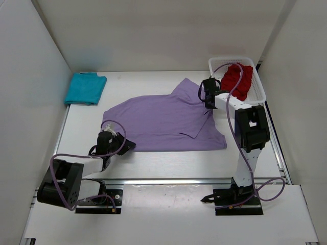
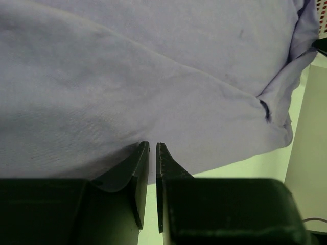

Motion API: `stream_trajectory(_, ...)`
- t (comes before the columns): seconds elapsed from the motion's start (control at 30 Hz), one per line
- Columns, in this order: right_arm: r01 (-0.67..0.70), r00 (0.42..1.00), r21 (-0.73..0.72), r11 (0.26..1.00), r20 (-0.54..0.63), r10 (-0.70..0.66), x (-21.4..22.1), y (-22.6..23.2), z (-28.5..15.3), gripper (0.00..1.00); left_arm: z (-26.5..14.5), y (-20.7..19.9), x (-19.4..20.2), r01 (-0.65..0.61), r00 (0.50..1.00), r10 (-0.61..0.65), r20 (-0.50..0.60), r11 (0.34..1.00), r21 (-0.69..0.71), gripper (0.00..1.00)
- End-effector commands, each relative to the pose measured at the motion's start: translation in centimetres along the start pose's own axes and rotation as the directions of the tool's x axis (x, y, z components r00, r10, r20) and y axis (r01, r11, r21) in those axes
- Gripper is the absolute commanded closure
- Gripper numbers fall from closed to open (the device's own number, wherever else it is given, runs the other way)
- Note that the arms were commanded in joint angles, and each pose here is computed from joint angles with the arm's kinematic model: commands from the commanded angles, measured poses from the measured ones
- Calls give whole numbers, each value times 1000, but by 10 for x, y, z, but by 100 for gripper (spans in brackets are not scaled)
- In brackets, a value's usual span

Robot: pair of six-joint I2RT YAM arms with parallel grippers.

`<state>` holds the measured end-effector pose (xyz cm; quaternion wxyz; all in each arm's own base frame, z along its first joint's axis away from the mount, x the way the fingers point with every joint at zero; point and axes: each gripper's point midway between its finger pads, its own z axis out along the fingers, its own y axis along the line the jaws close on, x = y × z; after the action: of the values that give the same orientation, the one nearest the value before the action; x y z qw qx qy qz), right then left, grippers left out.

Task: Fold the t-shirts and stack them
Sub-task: Fold the flattened tshirt in 1/3 of the way

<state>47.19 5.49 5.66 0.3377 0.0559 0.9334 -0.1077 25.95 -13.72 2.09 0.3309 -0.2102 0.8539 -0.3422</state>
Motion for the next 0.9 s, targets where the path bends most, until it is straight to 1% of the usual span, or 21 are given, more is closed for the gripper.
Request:
stream_trajectory(0.0,-58,993,141,988,114,42,-35,-32,-10,98,-5,-9,-8,-9,999,8,38,999,31,78)
stream_trajectory(0.1,-51,995,163,985,94,36,-34,-36,-5,95,-7,-7,-13,-1,998,-1,57,1000,28,79)
stream_trajectory(0.13,-47,995,180,983,90,31,-31,-38,-5,92,-7,-6,-9,2,999,-3,42,1000,27,79)
stream_trajectory(0.17,-50,994,178,983,108,31,-34,-36,-11,85,-7,-6,-13,2,998,-3,59,1000,27,79)
stream_trajectory(0.2,-58,990,168,984,138,35,-39,-33,-15,83,-8,-9,-13,0,998,-2,61,999,32,79)
stream_trajectory(0.23,-44,990,159,986,142,21,-38,-30,-19,77,-8,-7,-13,-1,998,-1,61,1000,28,79)
stream_trajectory(0.27,-50,988,166,985,154,24,-40,-32,-22,74,-9,-8,-15,-1,998,-1,66,999,32,79)
stream_trajectory(0.33,-54,981,164,985,192,22,-54,-30,-34,74,-10,-9,-16,3,998,-5,68,1000,31,80)
stream_trajectory(0.4,-57,977,124,991,212,30,-63,-27,-43,75,-11,-11,-18,-5,997,2,83,999,34,80)
stream_trajectory(0.43,-54,971,62,997,237,38,-68,-17,-46,76,-11,-15,-17,-20,996,16,84,999,41,80)
stream_trajectory(0.47,-33,970,30,999,240,25,-66,-10,-47,78,-11,-18,-18,-31,995,27,94,999,42,79)
stream_trajectory(0.5,-27,968,-36,999,249,35,-68,1,-51,77,-9,-23,-16,-51,995,47,86,998,43,79)
stream_trajectory(0.53,-15,972,-62,998,233,29,-68,8,-47,77,-7,-32,-15,-69,995,65,79,996,59,78)
stream_trajectory(0.57,-16,978,-103,995,206,37,-66,17,-41,80,-5,-35,-13,-81,995,77,69,995,60,78)
stream_trajectory(0.63,13,988,-170,985,153,13,-58,35,-32,90,0,-43,-13,-78,995,73,64,994,77,79)
stream_trajectory(0.7,35,991,-210,977,132,-8,-51,48,-25,95,6,-50,-16,-64,997,60,49,994,93,79)
stream_trajectory(0.77,44,997,-216,975,71,-29,-33,55,-7,100,11,-56,-23,-59,997,54,51,993,105,79)
stream_trajectory(0.8,19,998,-206,978,61,-7,-34,52,-5,100,15,-57,-22,-52,998,48,37,993,103,78)
stream_trajectory(0.83,25,999,-197,980,33,-18,-25,48,4,100,16,-63,-28,-52,998,47,44,992,115,78)
stream_trajectory(0.87,4,1000,-183,983,13,-1,-21,42,11,100,19,-60,-33,-40,998,35,52,994,103,79)
